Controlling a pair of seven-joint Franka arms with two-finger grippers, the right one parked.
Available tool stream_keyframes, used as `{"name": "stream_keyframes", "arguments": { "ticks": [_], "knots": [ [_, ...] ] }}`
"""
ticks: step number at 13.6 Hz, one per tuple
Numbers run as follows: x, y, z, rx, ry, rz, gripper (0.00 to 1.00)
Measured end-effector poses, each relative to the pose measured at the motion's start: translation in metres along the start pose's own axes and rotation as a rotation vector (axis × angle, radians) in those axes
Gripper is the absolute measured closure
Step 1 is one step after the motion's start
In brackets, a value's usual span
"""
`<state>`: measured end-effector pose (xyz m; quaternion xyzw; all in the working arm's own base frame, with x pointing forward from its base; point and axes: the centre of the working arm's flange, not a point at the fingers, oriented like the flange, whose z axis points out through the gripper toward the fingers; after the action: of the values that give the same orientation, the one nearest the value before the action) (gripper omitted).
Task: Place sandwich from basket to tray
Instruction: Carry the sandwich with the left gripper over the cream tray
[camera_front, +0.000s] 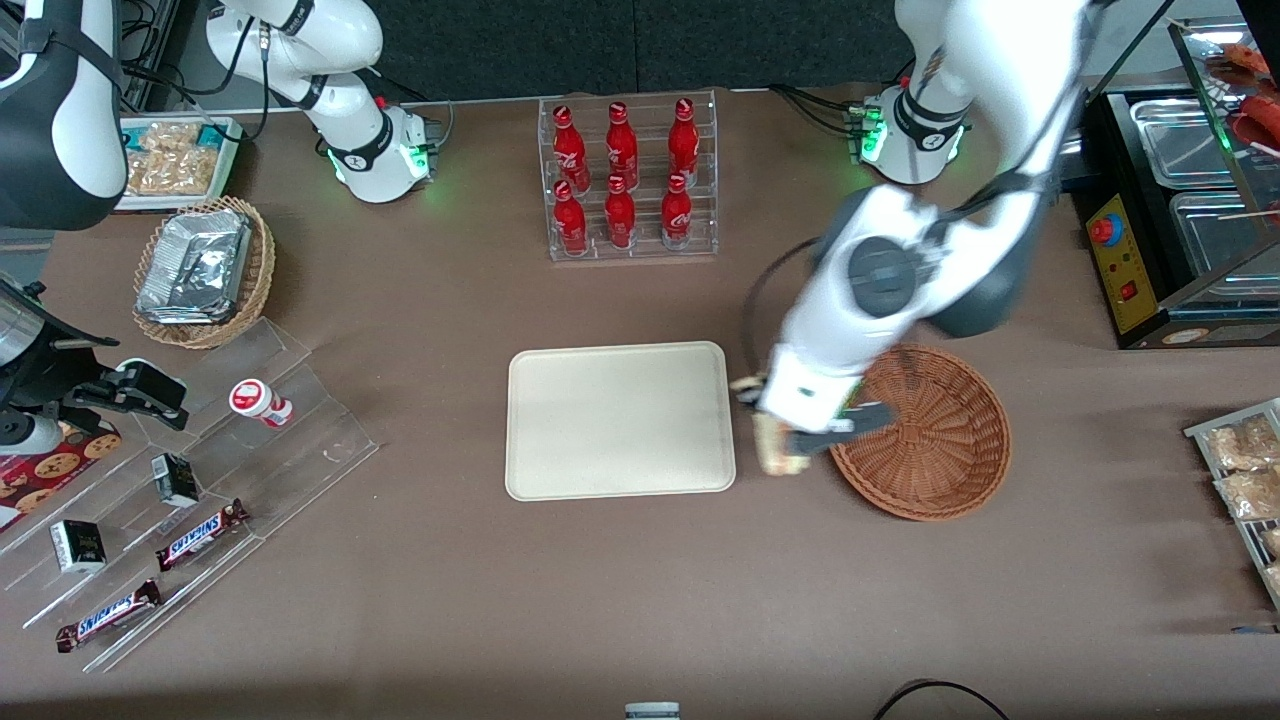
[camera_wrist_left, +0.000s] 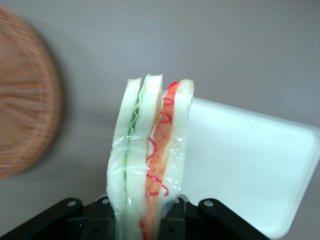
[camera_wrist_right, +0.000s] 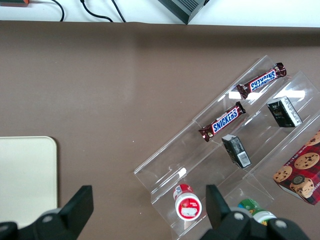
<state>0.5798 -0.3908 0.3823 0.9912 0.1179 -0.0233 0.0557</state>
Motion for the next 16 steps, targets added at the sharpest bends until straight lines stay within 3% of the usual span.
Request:
{"name": "stream_keyframes", "arguments": {
  "ticks": [2, 6, 9, 12, 13, 16],
  "knots": [
    [-0.033, 0.06, 0.052, -0.019, -0.011, 0.095, 0.8],
    [-0.082, 0.119, 0.149, -0.063, 0.02, 0.213, 0.8],
    [-0.081, 0.115, 0.197, -0.041, 0.003, 0.212, 0.83],
    [-0.079, 0.118, 0.2, -0.031, 0.024, 0.196, 0.83],
    [-0.078, 0.118, 0.199, -0.03, 0.03, 0.183, 0.79],
    [-0.074, 0.122, 0.181, -0.024, 0.031, 0.122, 0.49]
  ]
}}
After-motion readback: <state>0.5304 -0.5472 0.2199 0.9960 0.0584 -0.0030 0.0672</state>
